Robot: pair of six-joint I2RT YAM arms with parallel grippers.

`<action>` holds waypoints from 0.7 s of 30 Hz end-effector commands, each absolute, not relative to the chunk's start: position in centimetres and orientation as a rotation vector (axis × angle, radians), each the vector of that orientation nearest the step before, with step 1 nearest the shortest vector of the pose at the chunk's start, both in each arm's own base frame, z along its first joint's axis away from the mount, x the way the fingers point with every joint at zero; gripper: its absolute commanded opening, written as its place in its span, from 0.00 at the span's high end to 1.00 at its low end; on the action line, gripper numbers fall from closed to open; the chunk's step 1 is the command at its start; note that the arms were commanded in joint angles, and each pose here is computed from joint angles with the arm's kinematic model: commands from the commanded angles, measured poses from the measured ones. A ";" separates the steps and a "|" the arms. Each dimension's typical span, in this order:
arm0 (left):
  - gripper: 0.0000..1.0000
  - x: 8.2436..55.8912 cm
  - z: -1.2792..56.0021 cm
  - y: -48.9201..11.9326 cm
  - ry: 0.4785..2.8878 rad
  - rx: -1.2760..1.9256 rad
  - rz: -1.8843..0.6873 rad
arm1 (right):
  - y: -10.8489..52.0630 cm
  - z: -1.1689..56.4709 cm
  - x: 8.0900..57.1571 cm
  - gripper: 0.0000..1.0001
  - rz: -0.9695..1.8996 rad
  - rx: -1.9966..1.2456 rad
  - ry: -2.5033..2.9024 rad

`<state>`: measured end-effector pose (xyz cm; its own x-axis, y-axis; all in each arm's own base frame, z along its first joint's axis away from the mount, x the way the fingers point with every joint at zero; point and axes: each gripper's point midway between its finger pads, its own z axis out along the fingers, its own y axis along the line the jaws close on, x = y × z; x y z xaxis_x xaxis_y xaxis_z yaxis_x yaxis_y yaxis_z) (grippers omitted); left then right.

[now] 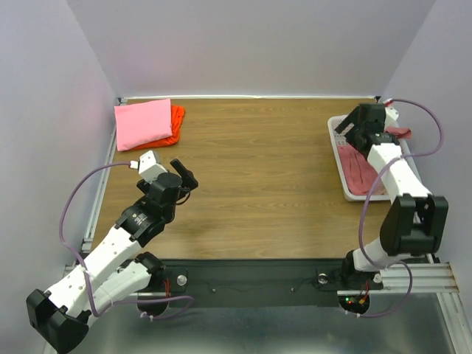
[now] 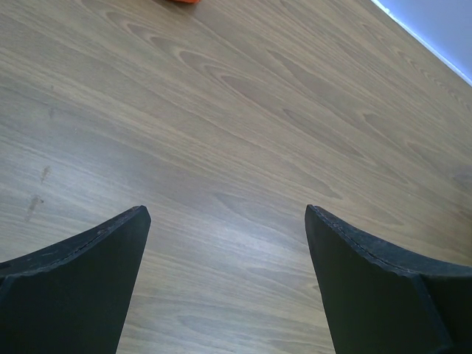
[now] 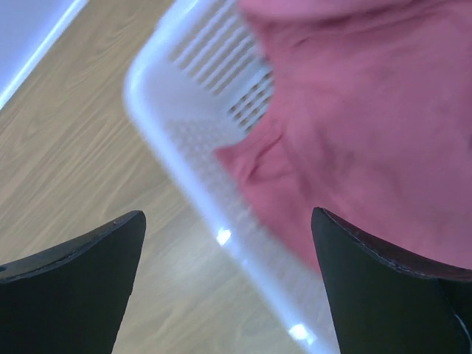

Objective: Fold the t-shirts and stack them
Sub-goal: Grab the tshirt from the pile

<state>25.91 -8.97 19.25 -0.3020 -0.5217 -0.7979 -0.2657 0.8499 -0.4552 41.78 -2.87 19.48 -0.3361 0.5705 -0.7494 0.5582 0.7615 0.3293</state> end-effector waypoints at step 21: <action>0.02 26.3 20.0 -8.3 1.840 -0.620 -0.274 | -19.0 17.0 51.3 0.77 -0.320 1.147 1.870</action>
